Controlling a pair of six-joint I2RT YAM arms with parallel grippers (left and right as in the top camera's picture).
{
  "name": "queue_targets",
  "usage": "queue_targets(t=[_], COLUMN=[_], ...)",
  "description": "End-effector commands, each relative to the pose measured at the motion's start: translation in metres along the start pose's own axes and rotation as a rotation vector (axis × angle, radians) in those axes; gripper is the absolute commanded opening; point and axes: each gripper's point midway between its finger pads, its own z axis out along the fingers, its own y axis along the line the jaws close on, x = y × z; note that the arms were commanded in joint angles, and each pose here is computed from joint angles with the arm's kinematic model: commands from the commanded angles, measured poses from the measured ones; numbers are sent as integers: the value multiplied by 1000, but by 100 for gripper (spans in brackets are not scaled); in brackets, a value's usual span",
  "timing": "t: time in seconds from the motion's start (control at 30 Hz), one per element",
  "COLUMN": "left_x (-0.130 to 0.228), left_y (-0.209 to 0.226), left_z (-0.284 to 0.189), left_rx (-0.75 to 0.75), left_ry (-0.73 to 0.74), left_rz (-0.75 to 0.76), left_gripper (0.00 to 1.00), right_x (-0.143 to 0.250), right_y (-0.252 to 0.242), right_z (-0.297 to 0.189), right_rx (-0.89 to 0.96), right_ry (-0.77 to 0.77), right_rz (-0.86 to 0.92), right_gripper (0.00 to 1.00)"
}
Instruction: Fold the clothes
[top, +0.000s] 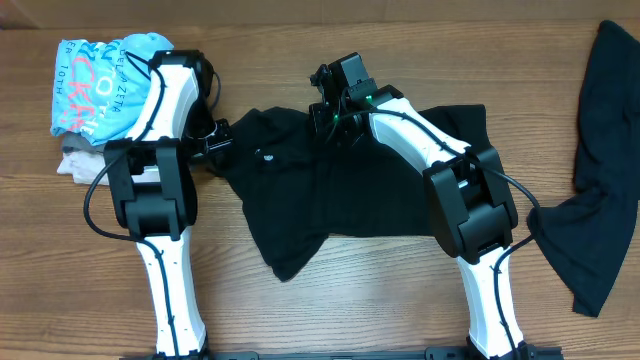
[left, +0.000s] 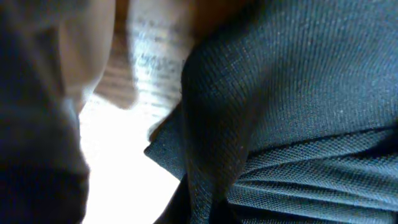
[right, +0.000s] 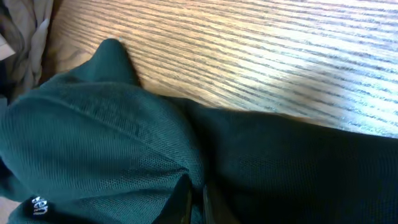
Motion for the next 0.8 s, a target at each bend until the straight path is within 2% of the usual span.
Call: queue_targets(t=[0.0, 0.1, 0.17, 0.2, 0.23, 0.3, 0.33, 0.47, 0.53, 0.6, 0.67, 0.77], left_x=[2, 10, 12, 12, 11, 4, -3, -26, -46, -60, -64, -66], left_y=[23, 7, 4, 3, 2, -1, -4, -26, -50, -71, -93, -94], left_z=[-7, -25, -51, -65, -76, -103, -119, -150, -154, -148, -138, -144], left_rx=[21, 132, 157, 168, 176, 198, 214, 249, 269, 279, 280, 275], left_ry=[25, 10, -69, -118, -164, -282, -360, -552, -637, -677, -688, -710], left_rz=[49, 172, 229, 241, 254, 284, 293, 343, 384, 417, 454, 455], left_gripper=[4, 4, 4, 11, 30, 57, 67, 77, 79, 79, 78, 77], right_x=[-20, -19, -16, -15, -15, -15, -14, -13, -12, -12, -13, -25], right_y=[-52, -64, -67, -67, -67, -67, -67, -67, -67, -67, -67, -63], right_z=[-18, -23, -24, -24, -24, -23, -23, -23, -23, -23, -24, -29], right_rx=[112, 121, 127, 127, 127, 127, 128, 129, 129, 130, 129, 123], right_ry=[-59, -55, -40, -38, -38, -37, -34, -30, -27, -26, -28, -56], right_rz=[98, 139, 149, 150, 150, 149, 150, 152, 153, 153, 149, 139], right_gripper=[4, 4, 4, 4, 4, 4, 4, 4, 4, 4, 18, 12])
